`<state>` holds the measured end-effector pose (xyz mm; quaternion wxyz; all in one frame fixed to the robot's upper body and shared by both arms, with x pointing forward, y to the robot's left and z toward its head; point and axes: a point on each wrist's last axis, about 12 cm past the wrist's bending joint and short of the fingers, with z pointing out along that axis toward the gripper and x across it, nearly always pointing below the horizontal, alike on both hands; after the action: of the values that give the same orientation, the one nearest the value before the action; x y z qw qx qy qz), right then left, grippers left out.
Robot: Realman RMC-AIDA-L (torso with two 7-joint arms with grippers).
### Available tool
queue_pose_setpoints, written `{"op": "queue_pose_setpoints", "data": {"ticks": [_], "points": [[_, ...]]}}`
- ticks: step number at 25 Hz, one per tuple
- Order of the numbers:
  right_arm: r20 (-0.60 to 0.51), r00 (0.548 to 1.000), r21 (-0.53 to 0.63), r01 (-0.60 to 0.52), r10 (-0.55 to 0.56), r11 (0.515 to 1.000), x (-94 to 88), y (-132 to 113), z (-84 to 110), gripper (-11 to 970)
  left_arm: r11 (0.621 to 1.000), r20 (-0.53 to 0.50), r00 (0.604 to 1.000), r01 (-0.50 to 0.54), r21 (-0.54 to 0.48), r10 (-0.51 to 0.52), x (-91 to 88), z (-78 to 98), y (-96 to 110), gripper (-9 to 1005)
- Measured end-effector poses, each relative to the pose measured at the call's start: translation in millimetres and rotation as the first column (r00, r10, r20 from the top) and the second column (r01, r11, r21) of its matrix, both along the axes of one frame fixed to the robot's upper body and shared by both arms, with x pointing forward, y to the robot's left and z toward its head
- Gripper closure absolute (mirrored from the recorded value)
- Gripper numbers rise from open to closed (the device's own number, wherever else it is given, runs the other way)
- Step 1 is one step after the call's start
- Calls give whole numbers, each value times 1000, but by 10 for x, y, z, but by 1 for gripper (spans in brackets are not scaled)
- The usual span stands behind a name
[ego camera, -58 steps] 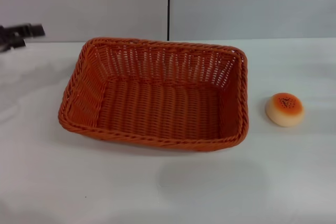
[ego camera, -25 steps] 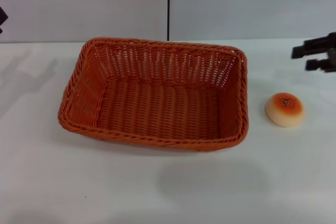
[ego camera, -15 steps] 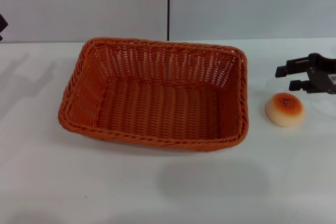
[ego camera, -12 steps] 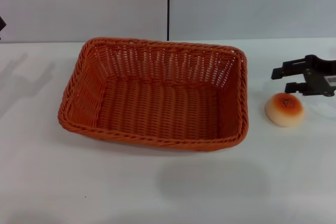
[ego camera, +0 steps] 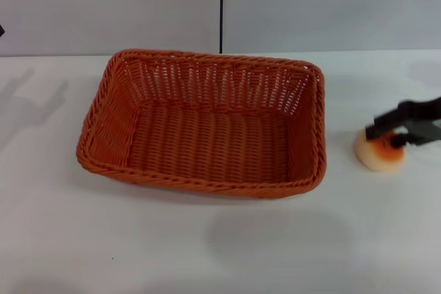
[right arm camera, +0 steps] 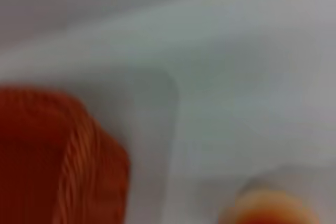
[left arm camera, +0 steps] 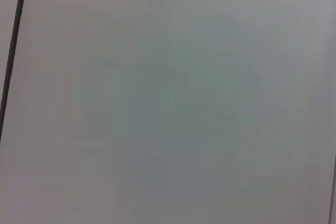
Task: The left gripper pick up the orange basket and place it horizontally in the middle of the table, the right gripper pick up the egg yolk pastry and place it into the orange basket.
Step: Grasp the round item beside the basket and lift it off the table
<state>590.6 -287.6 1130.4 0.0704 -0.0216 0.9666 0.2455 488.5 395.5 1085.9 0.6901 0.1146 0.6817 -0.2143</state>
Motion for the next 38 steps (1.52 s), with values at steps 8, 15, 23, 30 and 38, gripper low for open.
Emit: {"op": "queue_pose_setpoints", "data": {"ticks": [8, 15, 23, 30, 38], "points": [[-22, 997, -88, -70, 69, 994, 44, 43, 147, 387, 1000, 4, 1000, 5, 1, -5, 21, 7, -16, 181], [-21, 999, -135, -44, 42, 990, 40, -45, 58, 390, 1000, 4, 1000, -2, -4, 2, -23, -4, 3, 181], [22, 999, -149, -32, 35, 988, 85, -50, -24, 393, 1000, 1, 1000, -2, -4, 2, -42, -13, 7, 181], [69, 997, -159, -14, 26, 987, 135, -71, -24, 465, 1000, -1, 1000, -4, -5, 4, -62, -19, 16, 181], [140, 990, -162, -2, 25, 987, 195, -75, -39, 652, 1000, 0, 1000, 0, -7, 0, -75, -22, 14, 181]]}}
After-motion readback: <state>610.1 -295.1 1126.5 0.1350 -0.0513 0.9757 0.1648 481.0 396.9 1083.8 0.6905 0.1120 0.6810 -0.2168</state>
